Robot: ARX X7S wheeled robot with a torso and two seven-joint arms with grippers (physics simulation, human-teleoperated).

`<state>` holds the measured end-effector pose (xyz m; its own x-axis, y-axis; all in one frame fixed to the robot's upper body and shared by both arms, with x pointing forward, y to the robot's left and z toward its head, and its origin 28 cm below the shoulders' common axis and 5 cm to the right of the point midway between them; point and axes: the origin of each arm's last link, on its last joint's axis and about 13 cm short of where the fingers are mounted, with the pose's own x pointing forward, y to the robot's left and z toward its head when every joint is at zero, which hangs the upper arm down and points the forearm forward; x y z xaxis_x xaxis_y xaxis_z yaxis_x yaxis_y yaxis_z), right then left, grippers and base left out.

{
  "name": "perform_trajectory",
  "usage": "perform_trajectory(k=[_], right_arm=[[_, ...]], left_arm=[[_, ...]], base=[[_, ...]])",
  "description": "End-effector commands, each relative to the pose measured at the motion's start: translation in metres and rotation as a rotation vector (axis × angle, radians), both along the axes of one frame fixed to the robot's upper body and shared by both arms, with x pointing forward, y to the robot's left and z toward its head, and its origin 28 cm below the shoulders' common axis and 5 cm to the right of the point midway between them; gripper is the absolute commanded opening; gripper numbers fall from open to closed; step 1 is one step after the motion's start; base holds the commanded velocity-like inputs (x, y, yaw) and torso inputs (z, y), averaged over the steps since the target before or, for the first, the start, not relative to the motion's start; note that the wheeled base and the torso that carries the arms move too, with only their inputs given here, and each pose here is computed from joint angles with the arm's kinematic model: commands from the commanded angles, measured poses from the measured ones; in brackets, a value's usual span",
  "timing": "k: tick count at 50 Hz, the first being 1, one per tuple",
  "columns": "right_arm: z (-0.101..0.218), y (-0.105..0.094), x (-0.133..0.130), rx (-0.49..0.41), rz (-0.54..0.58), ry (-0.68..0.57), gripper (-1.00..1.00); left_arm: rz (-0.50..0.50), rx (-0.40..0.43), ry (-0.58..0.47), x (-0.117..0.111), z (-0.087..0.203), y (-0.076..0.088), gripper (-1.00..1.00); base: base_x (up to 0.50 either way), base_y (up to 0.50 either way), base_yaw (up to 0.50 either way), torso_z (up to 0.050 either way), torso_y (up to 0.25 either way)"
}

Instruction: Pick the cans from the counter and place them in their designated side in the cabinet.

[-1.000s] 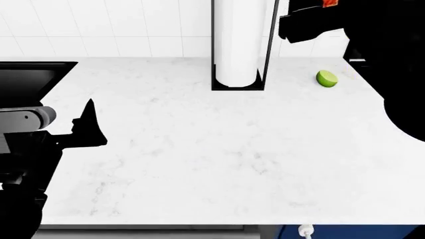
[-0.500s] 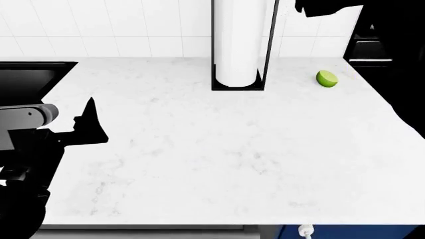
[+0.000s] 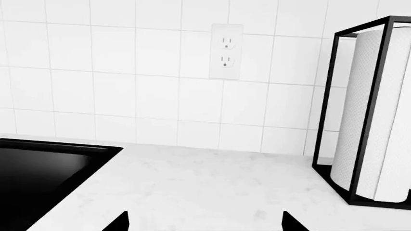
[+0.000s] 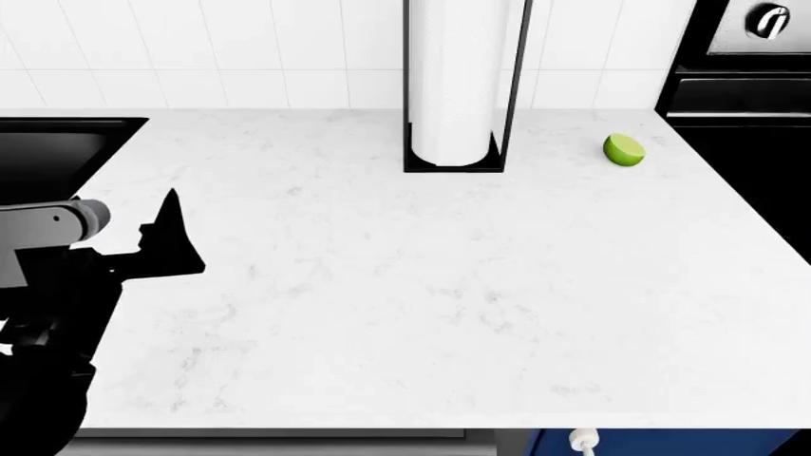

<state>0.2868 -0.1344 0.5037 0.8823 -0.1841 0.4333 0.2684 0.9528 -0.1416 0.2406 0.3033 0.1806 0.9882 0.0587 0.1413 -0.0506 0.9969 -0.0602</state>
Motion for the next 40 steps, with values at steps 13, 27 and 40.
perform_trajectory(k=[13,27,40], right_arm=[[0.078,-0.036,-0.007,-0.051,-0.183,-0.081,-1.00],[0.075,-0.041,0.006,0.002,-0.102,-0.034,-1.00],[0.063,-0.031,0.009,0.094,0.022,0.139,-1.00]], left_arm=[[0.007,-0.001,0.004,0.000,-0.002,0.001,1.00],[0.024,0.005,-0.012,0.007,0.004,-0.001,1.00],[0.052,0.000,-0.010,0.017,0.018,-0.006,1.00]], base=[[0.00,0.00,0.00,0.000,0.000],[0.00,0.00,0.00,0.000,0.000],[0.00,0.00,0.00,0.000,0.001]])
